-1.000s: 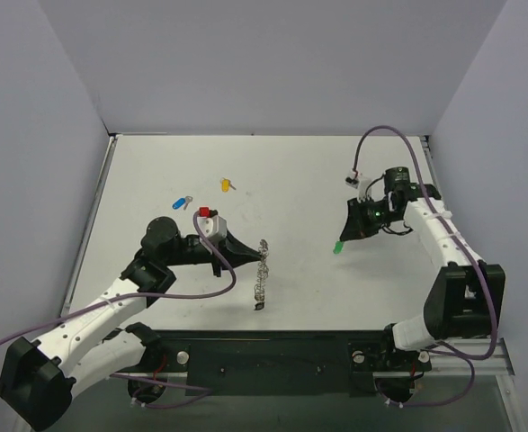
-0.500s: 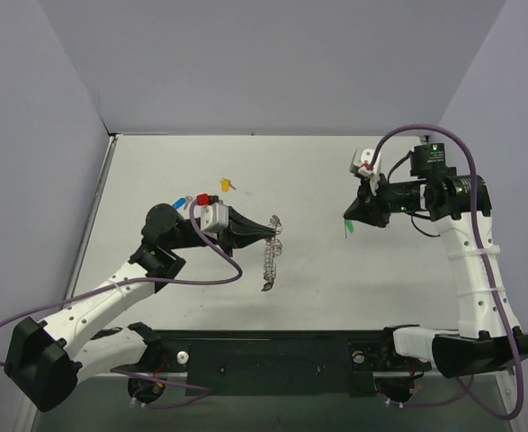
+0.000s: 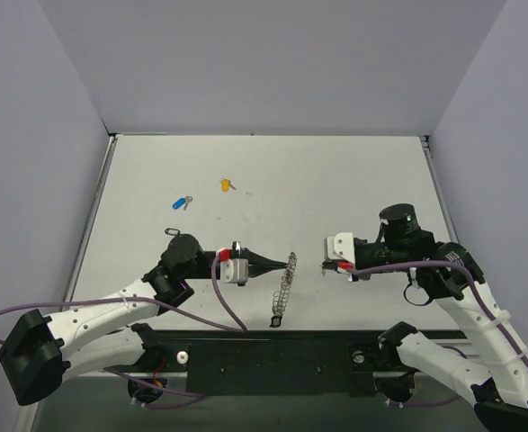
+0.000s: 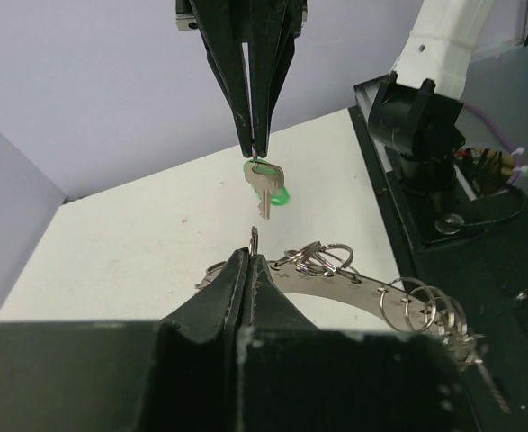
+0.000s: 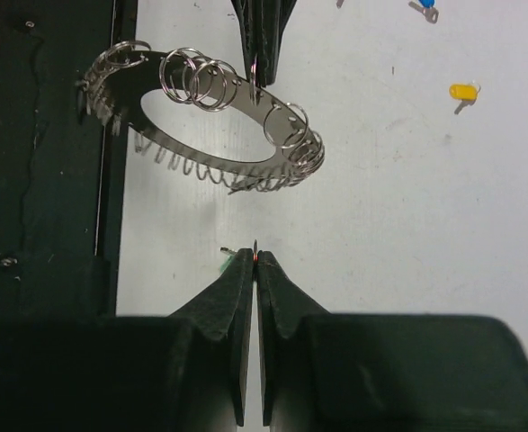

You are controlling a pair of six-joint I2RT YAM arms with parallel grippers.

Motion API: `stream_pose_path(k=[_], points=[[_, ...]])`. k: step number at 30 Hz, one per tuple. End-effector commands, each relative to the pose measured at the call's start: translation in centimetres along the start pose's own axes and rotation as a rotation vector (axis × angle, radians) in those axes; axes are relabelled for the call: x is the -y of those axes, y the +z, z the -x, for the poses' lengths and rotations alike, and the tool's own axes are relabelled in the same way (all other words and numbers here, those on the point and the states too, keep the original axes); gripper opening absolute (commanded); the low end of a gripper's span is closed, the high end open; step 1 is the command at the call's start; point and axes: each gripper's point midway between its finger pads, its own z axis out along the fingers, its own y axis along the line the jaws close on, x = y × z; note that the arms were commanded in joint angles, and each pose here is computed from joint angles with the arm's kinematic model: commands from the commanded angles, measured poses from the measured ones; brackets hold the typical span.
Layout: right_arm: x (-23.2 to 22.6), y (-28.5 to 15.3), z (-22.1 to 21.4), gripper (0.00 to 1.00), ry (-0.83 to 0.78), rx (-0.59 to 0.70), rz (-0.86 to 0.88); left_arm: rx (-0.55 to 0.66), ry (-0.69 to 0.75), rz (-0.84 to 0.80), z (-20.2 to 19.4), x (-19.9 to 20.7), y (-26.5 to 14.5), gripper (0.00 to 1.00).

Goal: Put the keys on the keyring

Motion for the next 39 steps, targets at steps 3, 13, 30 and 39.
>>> stream_pose_path(k=[3,13,30,39], points=[[0.5,1.4,0.3,0.00,-0.172,0.026,-0.023,-0.011,0.209,0.111,0.9,-1.3,-0.1,0.00],[-1.6,3.3,0.1,0.00,-0.254,0.074,0.012,-0.069,0.225,0.155,-0.8,-1.0,0.2,0.00],[0.6,4.0,0.7,0.00,-0.214,0.099,-0.175,-0.040,0.131,0.207,-0.8,-1.3,0.7,0.00],[0.5,4.7,1.1,0.00,-0.221,0.123,-0.181,-0.034,0.121,0.216,-0.8,-1.0,1.0,0.00]])
